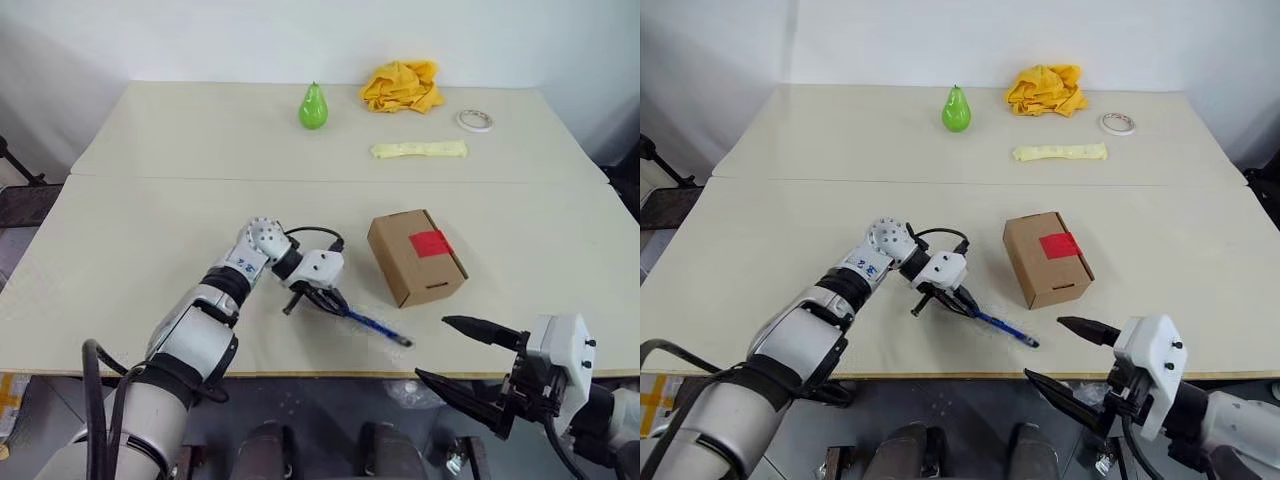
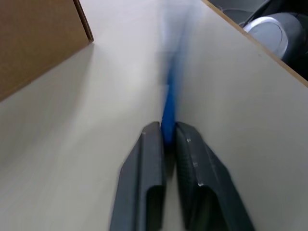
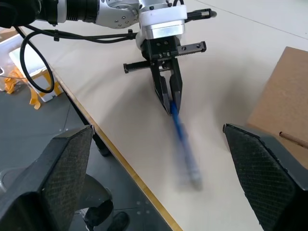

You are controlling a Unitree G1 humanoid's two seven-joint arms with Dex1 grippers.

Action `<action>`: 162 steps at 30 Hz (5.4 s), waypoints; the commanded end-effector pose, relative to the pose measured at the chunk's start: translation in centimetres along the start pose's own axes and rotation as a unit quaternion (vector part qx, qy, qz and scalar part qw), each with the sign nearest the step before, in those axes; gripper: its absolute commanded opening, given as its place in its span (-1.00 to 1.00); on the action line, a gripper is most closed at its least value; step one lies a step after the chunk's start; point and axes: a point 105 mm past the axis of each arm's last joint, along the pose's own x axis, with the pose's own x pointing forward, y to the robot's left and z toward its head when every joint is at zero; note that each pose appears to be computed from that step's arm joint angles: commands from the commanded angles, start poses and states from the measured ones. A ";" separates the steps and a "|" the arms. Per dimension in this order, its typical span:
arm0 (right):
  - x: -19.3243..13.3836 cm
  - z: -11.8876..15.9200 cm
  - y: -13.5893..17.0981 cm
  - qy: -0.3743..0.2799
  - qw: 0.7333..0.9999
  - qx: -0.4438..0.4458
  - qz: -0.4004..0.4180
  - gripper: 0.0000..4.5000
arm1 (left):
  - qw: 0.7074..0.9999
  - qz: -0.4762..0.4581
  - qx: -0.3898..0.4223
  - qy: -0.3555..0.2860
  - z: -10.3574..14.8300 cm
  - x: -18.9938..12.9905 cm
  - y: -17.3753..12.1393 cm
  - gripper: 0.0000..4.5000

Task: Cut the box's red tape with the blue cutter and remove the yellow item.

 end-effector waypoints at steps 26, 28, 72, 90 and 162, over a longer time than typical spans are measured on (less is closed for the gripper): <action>0.2 -0.1 -0.5 0.005 1.000 -0.023 0.015 1.00 | 0.992 -0.101 -0.072 -0.009 -0.5 1.6 -2.8 0.65; 0.2 -0.2 -0.4 0.005 1.000 -0.023 0.014 1.00 | 0.991 -0.104 -0.077 -0.020 -0.2 2.2 -2.7 0.65; -0.9 0.5 -1.4 -0.007 1.000 0.008 0.017 1.00 | 0.998 0.006 0.035 -0.060 -0.3 0.9 -4.3 -0.71; -0.6 0.8 -1.1 -0.003 0.999 0.028 0.020 1.00 | 0.998 0.029 -0.010 -0.052 -1.0 0.7 -4.5 -0.71; -4.0 -0.2 0.1 0.013 0.999 -0.005 -0.043 1.00 | 0.999 -0.025 -0.021 -0.013 -0.3 4.2 -0.6 -0.70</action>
